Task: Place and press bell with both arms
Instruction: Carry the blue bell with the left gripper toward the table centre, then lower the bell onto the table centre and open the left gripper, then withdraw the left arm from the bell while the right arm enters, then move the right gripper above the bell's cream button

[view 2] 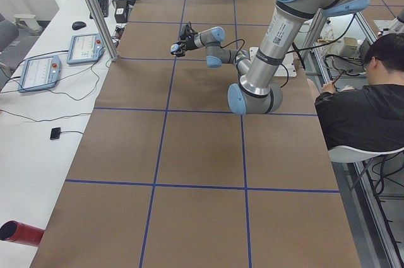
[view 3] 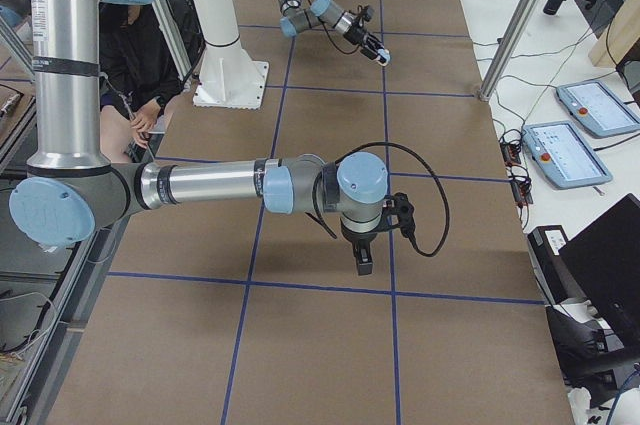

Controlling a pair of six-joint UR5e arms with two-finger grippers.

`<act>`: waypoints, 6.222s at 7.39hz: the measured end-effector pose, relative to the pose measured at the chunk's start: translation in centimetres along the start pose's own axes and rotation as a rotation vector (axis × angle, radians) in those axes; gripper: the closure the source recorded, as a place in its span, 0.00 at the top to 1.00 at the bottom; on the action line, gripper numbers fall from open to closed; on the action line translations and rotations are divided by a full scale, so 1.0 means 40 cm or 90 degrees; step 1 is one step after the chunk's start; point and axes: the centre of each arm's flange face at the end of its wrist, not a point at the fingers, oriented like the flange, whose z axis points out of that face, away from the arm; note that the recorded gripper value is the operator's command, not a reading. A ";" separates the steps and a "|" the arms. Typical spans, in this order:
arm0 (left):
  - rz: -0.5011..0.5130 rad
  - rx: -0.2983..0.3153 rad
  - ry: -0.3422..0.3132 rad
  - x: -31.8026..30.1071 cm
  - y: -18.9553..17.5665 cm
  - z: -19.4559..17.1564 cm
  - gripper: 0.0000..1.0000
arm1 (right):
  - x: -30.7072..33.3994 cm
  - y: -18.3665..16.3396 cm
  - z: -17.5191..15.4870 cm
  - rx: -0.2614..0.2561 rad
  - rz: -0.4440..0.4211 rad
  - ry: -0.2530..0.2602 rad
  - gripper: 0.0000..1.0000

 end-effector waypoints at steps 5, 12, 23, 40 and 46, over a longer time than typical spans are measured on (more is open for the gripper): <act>0.030 0.045 -0.053 0.094 0.157 0.103 0.00 | 0.004 0.001 0.005 -0.003 0.003 0.000 1.00; 0.045 0.031 -0.061 0.129 0.186 0.126 1.00 | 0.001 -0.004 0.003 -0.001 0.000 0.000 1.00; 0.065 -0.096 -0.038 -0.194 -0.223 0.230 0.99 | -0.110 -0.061 -0.010 0.012 0.062 -0.042 1.00; 0.265 -0.540 -0.159 -1.775 -0.543 -0.358 1.00 | -1.533 -0.469 0.349 -0.002 0.191 -0.047 0.00; 0.281 -0.549 -0.156 -1.793 -0.530 -0.378 1.00 | -1.807 -0.519 0.442 -0.026 0.175 -0.022 0.00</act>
